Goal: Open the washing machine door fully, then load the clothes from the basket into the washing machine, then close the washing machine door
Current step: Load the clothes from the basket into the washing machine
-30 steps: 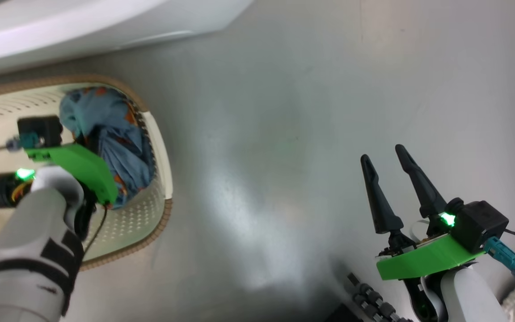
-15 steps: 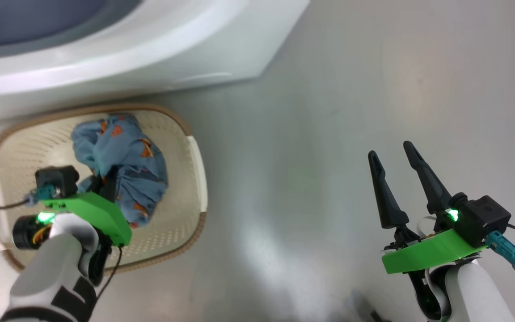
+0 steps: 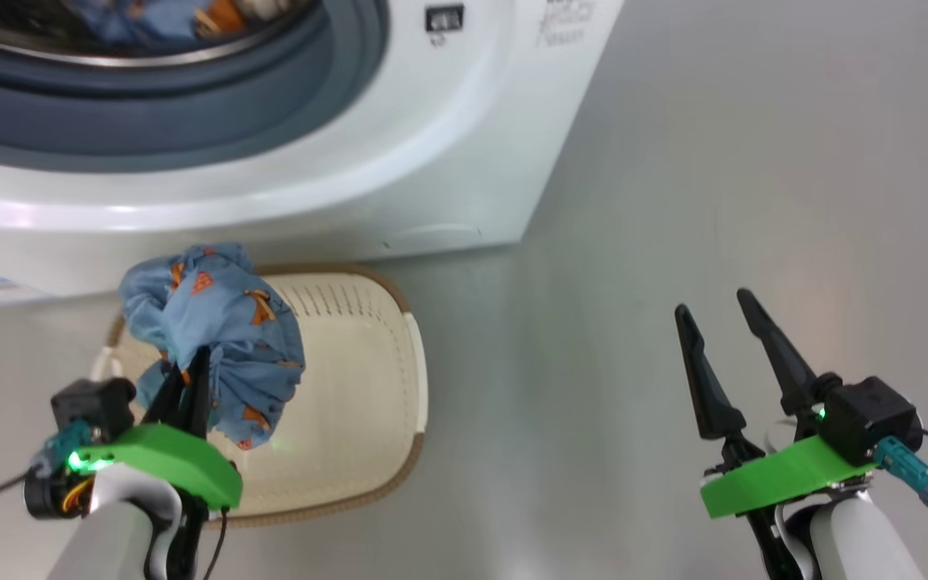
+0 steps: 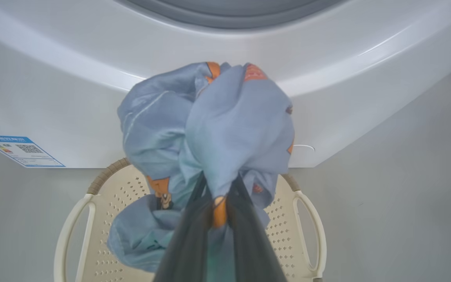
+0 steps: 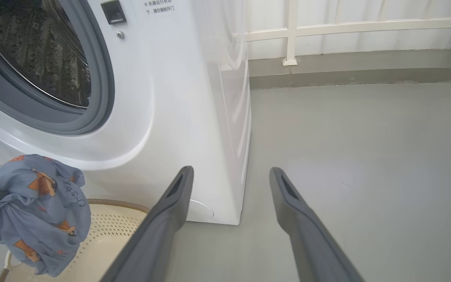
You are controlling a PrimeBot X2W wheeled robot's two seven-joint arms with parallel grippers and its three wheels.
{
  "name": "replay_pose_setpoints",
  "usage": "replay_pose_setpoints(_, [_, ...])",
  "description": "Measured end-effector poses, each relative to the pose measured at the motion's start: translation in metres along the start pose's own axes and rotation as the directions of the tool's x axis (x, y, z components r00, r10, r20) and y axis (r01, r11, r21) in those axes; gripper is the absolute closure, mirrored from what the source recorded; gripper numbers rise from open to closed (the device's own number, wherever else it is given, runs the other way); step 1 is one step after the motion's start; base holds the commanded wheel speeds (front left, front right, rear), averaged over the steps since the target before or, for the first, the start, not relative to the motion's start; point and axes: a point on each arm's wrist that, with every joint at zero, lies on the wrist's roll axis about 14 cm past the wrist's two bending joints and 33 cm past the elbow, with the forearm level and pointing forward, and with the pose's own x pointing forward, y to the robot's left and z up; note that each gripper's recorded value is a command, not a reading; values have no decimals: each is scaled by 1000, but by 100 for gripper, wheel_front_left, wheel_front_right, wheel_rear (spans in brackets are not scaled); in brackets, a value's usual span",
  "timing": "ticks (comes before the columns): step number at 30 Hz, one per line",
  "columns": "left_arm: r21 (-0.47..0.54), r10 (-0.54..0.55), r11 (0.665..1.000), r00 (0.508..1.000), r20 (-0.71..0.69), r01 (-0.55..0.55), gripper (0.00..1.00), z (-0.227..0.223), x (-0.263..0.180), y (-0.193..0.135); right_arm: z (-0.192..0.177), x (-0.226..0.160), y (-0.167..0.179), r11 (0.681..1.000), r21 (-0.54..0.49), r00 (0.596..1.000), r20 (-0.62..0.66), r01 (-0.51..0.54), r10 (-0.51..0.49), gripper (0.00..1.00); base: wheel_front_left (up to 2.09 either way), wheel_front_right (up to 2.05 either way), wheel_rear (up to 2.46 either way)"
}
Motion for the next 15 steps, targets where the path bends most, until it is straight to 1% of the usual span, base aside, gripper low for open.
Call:
replay_pose_setpoints(4, [22,0,1000,994,109,-3,100,32,-23,-3,15,-7,8,1000,0,999,34,-21,21,0,0,0,0])
replay_pose_setpoints(7, [39,16,999,981,194,-24,100,57,-42,-3,26,-13,14,999,-2,998,60,-36,36,0,0,0,0])
replay_pose_setpoints(11, [66,12,997,947,321,-35,100,95,-67,-11,37,-22,18,999,-12,995,84,-50,51,0,0,0,0])
replay_pose_setpoints(15, [98,2,994,909,416,-47,100,122,-94,-17,52,-30,25,997,-21,990,119,-71,73,0,0,0,0])
